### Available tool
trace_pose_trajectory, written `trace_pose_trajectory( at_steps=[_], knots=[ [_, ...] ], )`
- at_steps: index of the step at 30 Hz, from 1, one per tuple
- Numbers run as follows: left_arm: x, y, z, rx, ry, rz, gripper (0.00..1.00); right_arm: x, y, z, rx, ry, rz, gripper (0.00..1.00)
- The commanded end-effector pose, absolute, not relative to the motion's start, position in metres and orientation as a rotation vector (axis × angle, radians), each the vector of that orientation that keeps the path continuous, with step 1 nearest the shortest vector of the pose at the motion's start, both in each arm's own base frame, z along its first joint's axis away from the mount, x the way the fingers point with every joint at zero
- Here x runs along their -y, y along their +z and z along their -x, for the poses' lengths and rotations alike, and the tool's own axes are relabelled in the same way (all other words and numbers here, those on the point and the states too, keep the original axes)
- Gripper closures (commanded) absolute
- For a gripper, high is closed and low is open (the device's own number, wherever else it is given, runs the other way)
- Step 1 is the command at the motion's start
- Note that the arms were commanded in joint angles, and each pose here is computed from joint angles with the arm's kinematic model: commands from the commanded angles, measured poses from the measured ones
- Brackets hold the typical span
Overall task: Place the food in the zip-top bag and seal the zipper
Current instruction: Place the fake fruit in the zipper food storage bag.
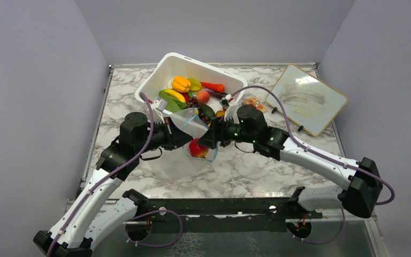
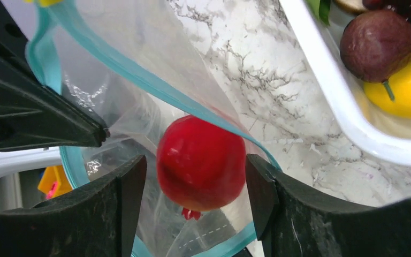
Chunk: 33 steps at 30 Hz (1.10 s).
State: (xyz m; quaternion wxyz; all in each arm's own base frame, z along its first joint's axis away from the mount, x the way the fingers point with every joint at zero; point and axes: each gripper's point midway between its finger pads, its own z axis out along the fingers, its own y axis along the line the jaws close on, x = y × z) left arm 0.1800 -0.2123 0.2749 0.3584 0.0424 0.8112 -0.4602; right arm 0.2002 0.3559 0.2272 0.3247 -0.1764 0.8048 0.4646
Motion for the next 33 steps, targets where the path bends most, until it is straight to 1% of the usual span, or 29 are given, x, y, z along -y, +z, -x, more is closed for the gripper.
trace_pose_trajectory(
  at_steps=[1,5,11,16,22,25,26,27,28,29,31,33],
  knots=[
    [0.216,0.276,-0.176,-2.071,-1.227,-0.128,1.0,-0.352,0.263,-0.204,-2.025,1.18,0.493,0.29],
    [0.215,0.27,-0.177,-2.082,-1.212,-0.126,1.0,-0.344,0.282,-0.197,-1.991,1.177,0.52,0.27],
    [0.213,0.264,-0.179,-2.09,-1.181,-0.125,1.0,-0.332,0.296,-0.189,-1.976,1.152,0.56,0.31],
    [0.212,0.26,-0.181,-2.099,-1.168,-0.122,1.0,-0.323,0.288,-0.19,-2.018,1.097,0.551,0.31],
    [0.214,0.258,-0.183,-2.107,-1.161,-0.137,1.0,-0.327,0.261,-0.189,-2.081,1.092,0.558,0.32],
    [0.215,0.259,-0.184,-2.108,-1.163,-0.148,1.0,-0.331,0.253,-0.192,-2.088,1.09,0.55,0.42],
    [0.215,0.259,-0.184,-2.108,-1.162,-0.158,1.0,-0.332,0.253,-0.194,-2.08,1.092,0.547,0.48],
    [0.215,0.26,-0.184,-2.107,-1.158,-0.167,1.0,-0.332,0.254,-0.195,-2.072,1.091,0.541,0.58],
    [0.214,0.26,-0.184,-2.108,-1.146,-0.171,1.0,-0.332,0.256,-0.197,-2.063,1.088,0.53,0.71],
    [0.213,0.261,-0.186,-2.11,-1.127,-0.171,0.99,-0.331,0.258,-0.199,-2.055,1.08,0.518,0.82],
    [0.209,0.265,-0.189,-2.105,-1.084,-0.191,0.9,-0.33,0.265,-0.2,-2.027,1.083,0.5,0.97],
    [0.205,0.269,-0.191,-2.107,-1.038,-0.211,0.79,-0.328,0.27,-0.2,-2.005,1.097,0.483,0.99]
  ],
)
